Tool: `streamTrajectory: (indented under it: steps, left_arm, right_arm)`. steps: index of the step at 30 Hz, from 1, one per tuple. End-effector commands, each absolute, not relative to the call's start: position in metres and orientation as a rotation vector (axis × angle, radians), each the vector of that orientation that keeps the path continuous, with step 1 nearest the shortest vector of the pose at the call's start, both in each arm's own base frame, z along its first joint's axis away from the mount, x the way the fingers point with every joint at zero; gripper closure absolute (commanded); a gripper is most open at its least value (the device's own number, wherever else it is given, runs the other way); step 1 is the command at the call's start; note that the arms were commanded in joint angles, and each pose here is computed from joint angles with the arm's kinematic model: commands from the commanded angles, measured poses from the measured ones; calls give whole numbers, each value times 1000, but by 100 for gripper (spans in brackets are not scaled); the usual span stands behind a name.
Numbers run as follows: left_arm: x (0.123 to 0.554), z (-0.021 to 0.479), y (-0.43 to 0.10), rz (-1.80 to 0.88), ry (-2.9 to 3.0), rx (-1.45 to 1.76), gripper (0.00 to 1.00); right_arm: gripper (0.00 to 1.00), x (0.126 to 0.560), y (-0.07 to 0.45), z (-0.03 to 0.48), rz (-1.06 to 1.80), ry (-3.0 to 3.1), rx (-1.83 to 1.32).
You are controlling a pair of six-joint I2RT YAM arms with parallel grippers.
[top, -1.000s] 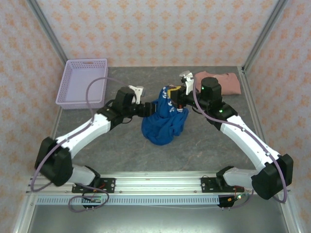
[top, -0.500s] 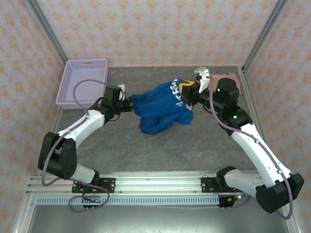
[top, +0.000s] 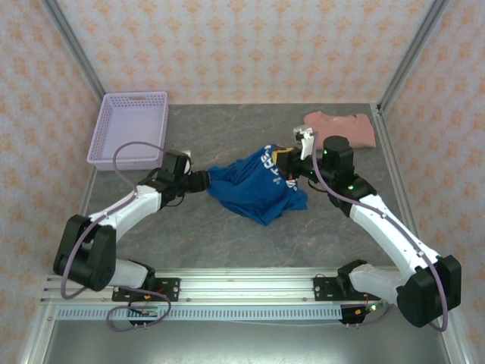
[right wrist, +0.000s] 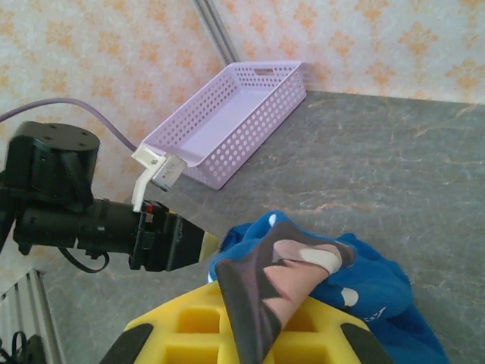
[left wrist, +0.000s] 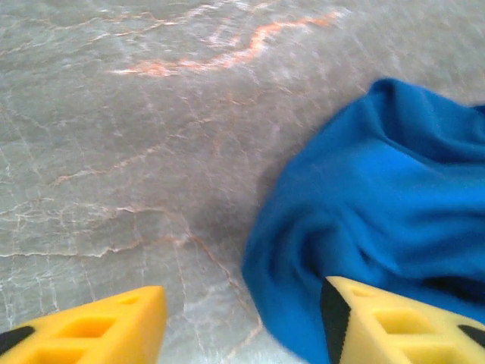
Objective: Fold the inside-out t-shirt
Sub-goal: Turn the T-shirt inside out at the center of the table.
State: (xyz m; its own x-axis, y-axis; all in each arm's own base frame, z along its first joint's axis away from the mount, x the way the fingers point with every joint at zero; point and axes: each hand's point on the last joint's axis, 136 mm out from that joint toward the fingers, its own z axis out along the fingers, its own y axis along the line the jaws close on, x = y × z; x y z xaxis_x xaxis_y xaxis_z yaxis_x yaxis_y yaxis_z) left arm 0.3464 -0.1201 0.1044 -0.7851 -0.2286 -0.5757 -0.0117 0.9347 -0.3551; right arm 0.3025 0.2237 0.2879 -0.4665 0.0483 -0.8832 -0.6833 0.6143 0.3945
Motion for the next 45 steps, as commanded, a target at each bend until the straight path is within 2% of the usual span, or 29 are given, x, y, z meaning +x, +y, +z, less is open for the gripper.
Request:
streamTrajectory:
  steps: [1, 6, 15, 17, 18, 22, 23, 29, 32, 36, 39, 41, 42, 45]
  left_arm:
    - [351, 156, -154, -519, 2274, 11, 32]
    - [354, 171, -202, -519, 2285, 237, 25]
    - [367, 126, -244, -602, 2509, 392, 26]
    - [371, 123, -252, -632, 2523, 406, 34]
    - [372, 123, -256, -650, 2528, 418, 42]
    - [388, 148, -256, -652, 2472, 383, 92]
    - [392, 164, -254, -678, 2429, 353, 97]
    - [394, 329, -231, -1152, 1945, 59, 100]
    - [376, 377, -220, -1196, 1837, 49, 100]
    - [360, 407, -214, -1235, 1778, 44, 100]
    - [354, 406, -218, -1234, 1785, 112, 100]
    - [347, 406, -223, -1239, 1764, 195, 100]
    - [341, 407, -225, -1245, 1741, 246, 100]
    - [325, 401, -225, -1162, 1712, 404, 100]
  right_arm:
    - [100, 283, 224, 275, 985, 1896, -566]
    - [100, 266, 218, 241, 1009, 2006, -508]
    - [100, 247, 200, 191, 969, 2172, -356]
    - [100, 245, 195, 177, 947, 2210, -305]
    - [100, 244, 191, 171, 932, 2225, -276]
    - [100, 246, 169, 150, 787, 2280, -159]
    - [100, 248, 161, 149, 727, 2281, -135]
    - [98, 263, 137, 192, 531, 2055, -138]
    - [94, 264, 139, 203, 512, 1985, -190]
    - [82, 266, 140, 180, 446, 2066, -212]
    - [61, 266, 146, 176, 412, 2121, -271]
    - [50, 260, 167, 194, 499, 2060, -394]
    - [37, 255, 183, 208, 600, 1993, -451]
    - [27, 256, 209, 251, 789, 1835, -472]
